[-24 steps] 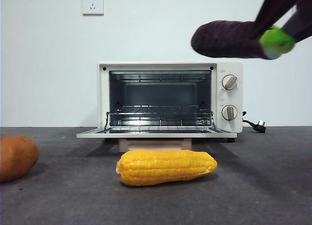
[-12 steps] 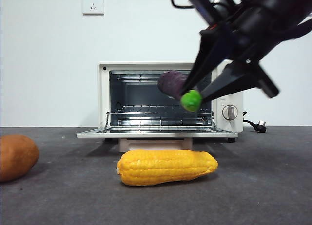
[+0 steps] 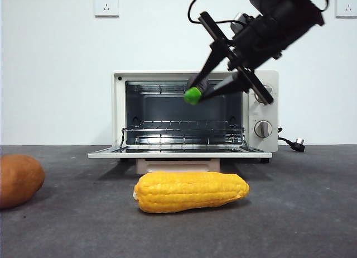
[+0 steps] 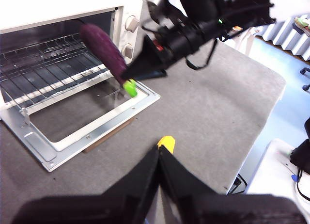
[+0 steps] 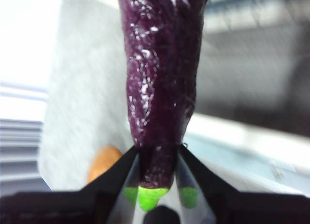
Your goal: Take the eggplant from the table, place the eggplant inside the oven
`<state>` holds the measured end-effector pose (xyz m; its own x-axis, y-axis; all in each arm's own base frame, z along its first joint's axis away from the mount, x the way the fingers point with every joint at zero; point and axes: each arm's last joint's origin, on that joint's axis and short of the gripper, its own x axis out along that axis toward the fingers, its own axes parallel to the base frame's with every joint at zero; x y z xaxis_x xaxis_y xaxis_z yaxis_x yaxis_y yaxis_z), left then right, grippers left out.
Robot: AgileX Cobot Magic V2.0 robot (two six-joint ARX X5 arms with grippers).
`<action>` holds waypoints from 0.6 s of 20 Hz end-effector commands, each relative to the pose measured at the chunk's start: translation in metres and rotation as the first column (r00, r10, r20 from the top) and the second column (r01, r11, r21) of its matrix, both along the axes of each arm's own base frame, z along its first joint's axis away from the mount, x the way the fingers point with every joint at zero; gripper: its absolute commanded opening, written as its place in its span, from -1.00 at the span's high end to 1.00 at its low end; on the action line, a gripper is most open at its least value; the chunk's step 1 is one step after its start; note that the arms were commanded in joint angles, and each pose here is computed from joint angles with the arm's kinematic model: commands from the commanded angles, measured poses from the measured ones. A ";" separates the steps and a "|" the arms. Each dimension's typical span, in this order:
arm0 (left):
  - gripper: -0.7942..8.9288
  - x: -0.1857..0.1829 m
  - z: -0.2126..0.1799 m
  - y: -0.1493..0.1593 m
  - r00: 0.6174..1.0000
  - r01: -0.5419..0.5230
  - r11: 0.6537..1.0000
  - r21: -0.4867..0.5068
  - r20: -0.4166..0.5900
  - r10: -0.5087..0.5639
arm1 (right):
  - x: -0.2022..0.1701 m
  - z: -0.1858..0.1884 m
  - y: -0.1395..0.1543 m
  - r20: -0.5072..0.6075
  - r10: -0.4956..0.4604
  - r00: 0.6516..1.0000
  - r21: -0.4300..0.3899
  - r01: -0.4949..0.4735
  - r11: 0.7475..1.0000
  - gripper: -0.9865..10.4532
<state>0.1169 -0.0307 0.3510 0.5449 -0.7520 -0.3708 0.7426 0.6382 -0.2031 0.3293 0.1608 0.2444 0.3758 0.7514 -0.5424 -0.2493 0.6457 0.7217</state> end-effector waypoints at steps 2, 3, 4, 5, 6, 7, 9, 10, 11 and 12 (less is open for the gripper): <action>0.85 -0.001 -0.001 -0.001 1.000 0.013 1.000 0.005 0.006 -0.013 | 0.020 -0.003 0.005 -0.043 -0.041 0.998 0.022 0.042 0.999 0.85; 0.85 -0.001 -0.001 -0.001 1.000 0.013 1.000 0.005 0.004 -0.013 | 0.026 -0.006 0.008 -0.060 -0.050 0.997 0.026 0.051 0.998 0.85; 0.85 -0.001 -0.002 -0.001 1.000 0.013 1.000 0.005 0.001 -0.013 | 0.031 -0.009 0.010 -0.075 -0.055 0.996 0.028 0.057 0.998 0.85; 0.85 -0.001 -0.002 -0.001 1.000 0.013 1.000 0.006 -0.004 -0.013 | 0.036 -0.013 0.012 -0.092 -0.064 0.994 0.030 0.067 0.997 0.85; 0.85 -0.001 -0.002 -0.001 1.000 0.013 1.000 0.006 -0.007 -0.013 | 0.040 -0.017 0.012 -0.105 -0.074 0.992 0.030 0.077 0.997 0.85; 0.85 -0.001 -0.002 -0.001 1.000 0.016 1.000 0.006 -0.009 -0.016 | 0.044 -0.021 0.014 -0.124 -0.081 0.989 0.031 0.086 0.996 0.85; 0.85 -0.002 -0.002 -0.002 1.000 0.026 1.000 0.006 -0.008 -0.026 | 0.049 -0.027 0.014 -0.125 -0.108 0.986 0.016 0.111 0.994 0.85; 0.85 -0.002 -0.003 -0.003 1.000 0.027 1.000 0.009 -0.009 -0.027 | 0.052 -0.028 0.014 -0.123 -0.139 0.983 0.016 0.142 0.990 0.85; 0.85 -0.002 -0.003 -0.003 1.000 0.026 1.000 0.013 -0.008 -0.026 | 0.055 -0.028 0.011 -0.121 -0.171 0.978 0.024 0.175 0.984 0.85; 0.85 -0.002 -0.003 -0.003 1.000 0.020 1.000 0.021 -0.007 -0.020 | 0.058 -0.027 0.010 -0.116 -0.208 0.971 0.027 0.212 0.977 0.85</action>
